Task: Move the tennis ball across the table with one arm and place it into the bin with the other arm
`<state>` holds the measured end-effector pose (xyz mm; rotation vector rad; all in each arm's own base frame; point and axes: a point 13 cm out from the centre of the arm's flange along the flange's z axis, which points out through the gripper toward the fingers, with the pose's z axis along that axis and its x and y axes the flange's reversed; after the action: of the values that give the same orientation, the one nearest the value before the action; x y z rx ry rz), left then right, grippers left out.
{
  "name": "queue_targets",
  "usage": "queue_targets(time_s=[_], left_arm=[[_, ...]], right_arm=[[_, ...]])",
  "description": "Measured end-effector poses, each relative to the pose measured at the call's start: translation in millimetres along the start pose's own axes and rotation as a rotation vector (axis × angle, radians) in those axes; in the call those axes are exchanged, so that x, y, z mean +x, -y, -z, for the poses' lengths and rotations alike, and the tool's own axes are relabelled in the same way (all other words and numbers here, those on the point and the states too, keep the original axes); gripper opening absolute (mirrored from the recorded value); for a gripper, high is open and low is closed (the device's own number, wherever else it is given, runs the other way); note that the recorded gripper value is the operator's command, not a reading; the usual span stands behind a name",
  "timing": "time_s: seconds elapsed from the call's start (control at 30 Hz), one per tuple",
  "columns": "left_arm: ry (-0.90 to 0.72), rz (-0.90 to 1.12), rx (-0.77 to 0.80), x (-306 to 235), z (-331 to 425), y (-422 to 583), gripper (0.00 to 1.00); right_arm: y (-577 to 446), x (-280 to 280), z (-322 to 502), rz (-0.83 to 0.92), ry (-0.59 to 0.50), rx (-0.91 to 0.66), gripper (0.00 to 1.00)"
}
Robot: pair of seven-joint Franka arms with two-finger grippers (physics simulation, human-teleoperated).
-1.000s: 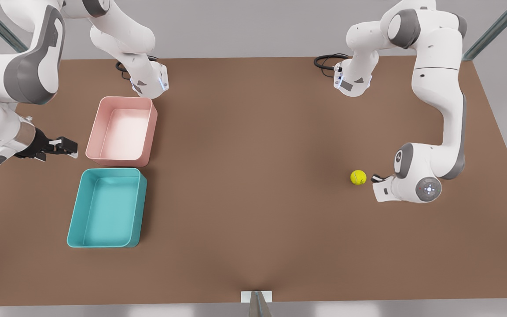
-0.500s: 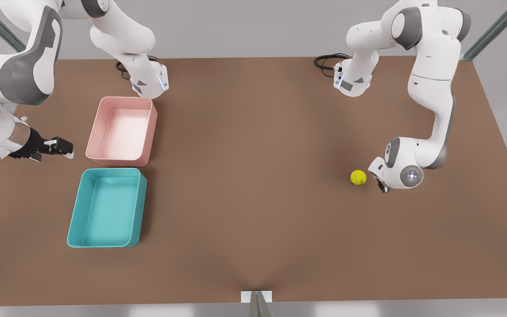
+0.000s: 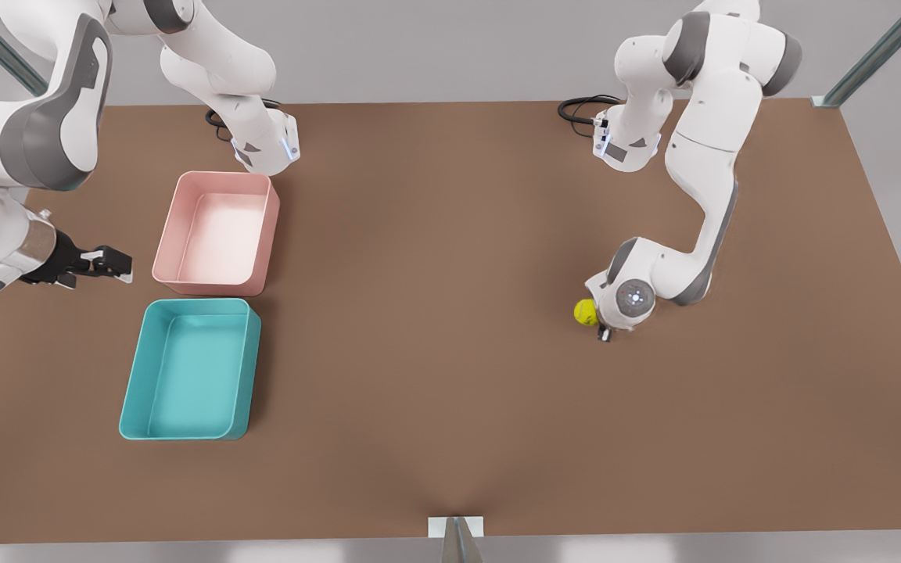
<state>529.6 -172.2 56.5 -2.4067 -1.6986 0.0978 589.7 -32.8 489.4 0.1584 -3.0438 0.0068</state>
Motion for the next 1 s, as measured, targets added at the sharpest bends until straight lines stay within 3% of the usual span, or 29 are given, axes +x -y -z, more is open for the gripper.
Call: queue_targets(time_s=[0.07,0.17,0.23,0.27,0.3,0.4,0.47,0.67,0.83,0.9,1.0], left_arm=[[0.022,0.047,-0.059,-27,25,-20,0.21],[0.063,0.209,-0.11,-12,65,-49,0.21],[0.068,0.339,-0.186,19,152,-84,0.21],[0.062,0.412,-0.237,38,222,-95,0.48],[0.051,0.477,-0.26,50,282,-86,1.0],[-0.024,0.647,-0.197,48,372,-12,1.0],[0.055,0.872,-0.143,72,412,35,1.0],[0.077,1.275,0.123,101,399,99,1.0],[0.014,1.44,0.234,89,394,123,1.0],[-0.008,1.493,0.257,85,393,129,1.0],[-0.035,1.567,0.283,82,393,135,1.0]], right_arm=[[1,0,-1,0.0,-0.002,0.0,1.0],[1,-1,-3,0.0,-0.005,0.0,1.0],[0,-1,-3,0.003,-0.006,-0.001,1.0],[-1,-1,-4,0.005,-0.006,-0.002,1.0],[-2,-2,-4,0.007,-0.006,-0.003,1.0],[-9,-4,-6,0.018,-0.01,-0.007,1.0],[-6,-4,-7,0.013,-0.01,-0.008,1.0],[-8,-5,-8,0.017,-0.013,-0.01,1.0],[-15,-9,-17,0.03,-0.028,-0.014,1.0],[-49,-21,-38,0.086,-0.059,-0.022,1.0],[-213,-47,-126,0.32,-0.164,0.022,1.0]])
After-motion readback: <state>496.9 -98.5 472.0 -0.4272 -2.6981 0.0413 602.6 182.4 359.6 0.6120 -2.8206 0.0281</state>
